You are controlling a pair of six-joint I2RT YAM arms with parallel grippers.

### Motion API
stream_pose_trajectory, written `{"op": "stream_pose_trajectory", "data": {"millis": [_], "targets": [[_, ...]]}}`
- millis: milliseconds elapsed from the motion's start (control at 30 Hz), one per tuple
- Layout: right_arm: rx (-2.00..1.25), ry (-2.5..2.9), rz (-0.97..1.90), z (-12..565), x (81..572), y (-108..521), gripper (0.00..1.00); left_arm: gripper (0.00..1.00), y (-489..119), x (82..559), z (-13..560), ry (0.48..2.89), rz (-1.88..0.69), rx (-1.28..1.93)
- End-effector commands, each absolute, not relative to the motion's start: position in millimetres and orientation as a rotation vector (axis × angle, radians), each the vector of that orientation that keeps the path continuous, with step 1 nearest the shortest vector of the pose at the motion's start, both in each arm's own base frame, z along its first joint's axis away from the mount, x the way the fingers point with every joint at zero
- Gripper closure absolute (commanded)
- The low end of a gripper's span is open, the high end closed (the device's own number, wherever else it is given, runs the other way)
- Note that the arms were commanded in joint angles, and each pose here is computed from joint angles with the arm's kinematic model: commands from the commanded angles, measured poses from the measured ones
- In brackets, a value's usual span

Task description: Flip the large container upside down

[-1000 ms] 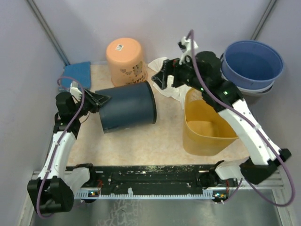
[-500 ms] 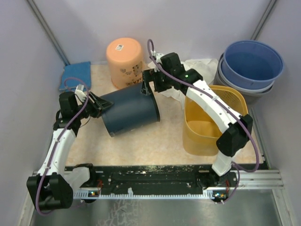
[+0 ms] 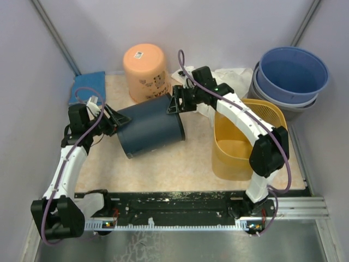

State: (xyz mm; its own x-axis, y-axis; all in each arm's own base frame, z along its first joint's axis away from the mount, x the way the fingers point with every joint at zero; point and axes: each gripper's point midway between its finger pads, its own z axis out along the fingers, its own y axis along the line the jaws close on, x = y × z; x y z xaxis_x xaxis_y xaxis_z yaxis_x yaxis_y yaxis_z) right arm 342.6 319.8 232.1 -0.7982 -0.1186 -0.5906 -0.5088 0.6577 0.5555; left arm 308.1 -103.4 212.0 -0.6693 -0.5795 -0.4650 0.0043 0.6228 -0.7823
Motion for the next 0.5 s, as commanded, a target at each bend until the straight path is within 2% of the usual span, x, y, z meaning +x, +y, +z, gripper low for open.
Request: {"op": "stream_pose_trajectory", "data": {"millis": [0,167,233,300,367,467], "targets": [[-0.583,2.177,1.227,289,322,337,0.39,0.32,-103,304,198,2.187,-1.003,-0.423],[-0.55,2.15,1.266,295,320,338,0.64,0.31,-108,302,189,2.225,-1.041,-0.417],[-0.54,2.104,1.254,314,315,332,0.79,0.31,-109,302,188,2.231,-1.044,-0.412],[-0.521,2.085,1.222,323,317,328,1.0,0.3,-109,302,188,2.231,-1.043,-0.405],[-0.51,2.065,1.186,332,318,323,1.0,0.25,-109,301,190,2.232,-1.041,-0.393],[-0.478,2.019,1.108,351,322,313,1.0,0.12,-106,303,195,2.232,-1.012,-0.376]]}}
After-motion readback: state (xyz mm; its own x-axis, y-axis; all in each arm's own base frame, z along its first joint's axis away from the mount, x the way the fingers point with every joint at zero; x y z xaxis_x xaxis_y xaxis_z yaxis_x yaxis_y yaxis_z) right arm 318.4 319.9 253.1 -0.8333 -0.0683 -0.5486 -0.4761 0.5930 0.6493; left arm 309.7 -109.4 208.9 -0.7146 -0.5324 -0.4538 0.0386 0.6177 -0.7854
